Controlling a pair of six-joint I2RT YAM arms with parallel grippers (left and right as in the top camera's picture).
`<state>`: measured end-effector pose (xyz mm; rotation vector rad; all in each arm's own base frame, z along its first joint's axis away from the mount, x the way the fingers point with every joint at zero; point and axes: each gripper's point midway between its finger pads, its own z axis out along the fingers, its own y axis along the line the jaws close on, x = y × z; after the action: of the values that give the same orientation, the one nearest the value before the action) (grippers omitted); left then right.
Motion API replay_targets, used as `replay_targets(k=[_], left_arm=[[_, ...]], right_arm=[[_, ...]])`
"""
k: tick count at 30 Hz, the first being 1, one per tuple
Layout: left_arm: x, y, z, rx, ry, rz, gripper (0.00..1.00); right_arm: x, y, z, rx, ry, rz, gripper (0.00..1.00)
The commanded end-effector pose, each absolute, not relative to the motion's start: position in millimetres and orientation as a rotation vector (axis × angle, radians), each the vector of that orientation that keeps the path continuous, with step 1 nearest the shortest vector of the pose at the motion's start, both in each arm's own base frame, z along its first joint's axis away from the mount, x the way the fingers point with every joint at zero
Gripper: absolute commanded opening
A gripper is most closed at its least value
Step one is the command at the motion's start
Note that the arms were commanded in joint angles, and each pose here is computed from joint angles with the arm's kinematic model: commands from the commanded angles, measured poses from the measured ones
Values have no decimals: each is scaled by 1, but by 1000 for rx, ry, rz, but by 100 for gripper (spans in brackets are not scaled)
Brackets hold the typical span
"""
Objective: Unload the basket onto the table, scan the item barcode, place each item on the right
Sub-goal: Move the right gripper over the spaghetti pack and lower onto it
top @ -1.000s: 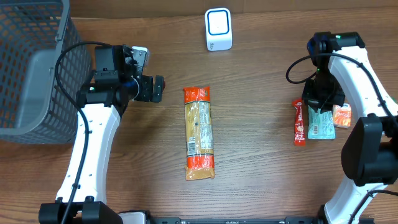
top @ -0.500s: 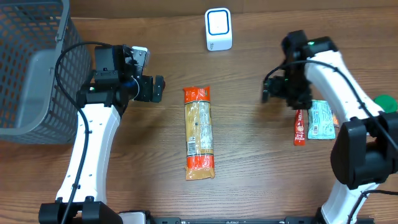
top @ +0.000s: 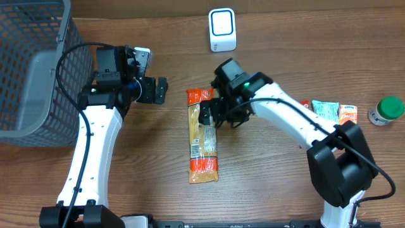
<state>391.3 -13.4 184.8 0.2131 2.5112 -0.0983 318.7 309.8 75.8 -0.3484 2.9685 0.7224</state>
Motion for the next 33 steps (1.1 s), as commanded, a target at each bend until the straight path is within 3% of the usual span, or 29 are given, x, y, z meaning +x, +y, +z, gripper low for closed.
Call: replay_targets(k=[1,33], left_arm=[[392,-12,182,196,2521,-94,100],[392,-12,182,196,2521,-94,100]], right_arm=[[320,311,64,-176,2973,565,100],[317,316,57,-173,2961,498,100]])
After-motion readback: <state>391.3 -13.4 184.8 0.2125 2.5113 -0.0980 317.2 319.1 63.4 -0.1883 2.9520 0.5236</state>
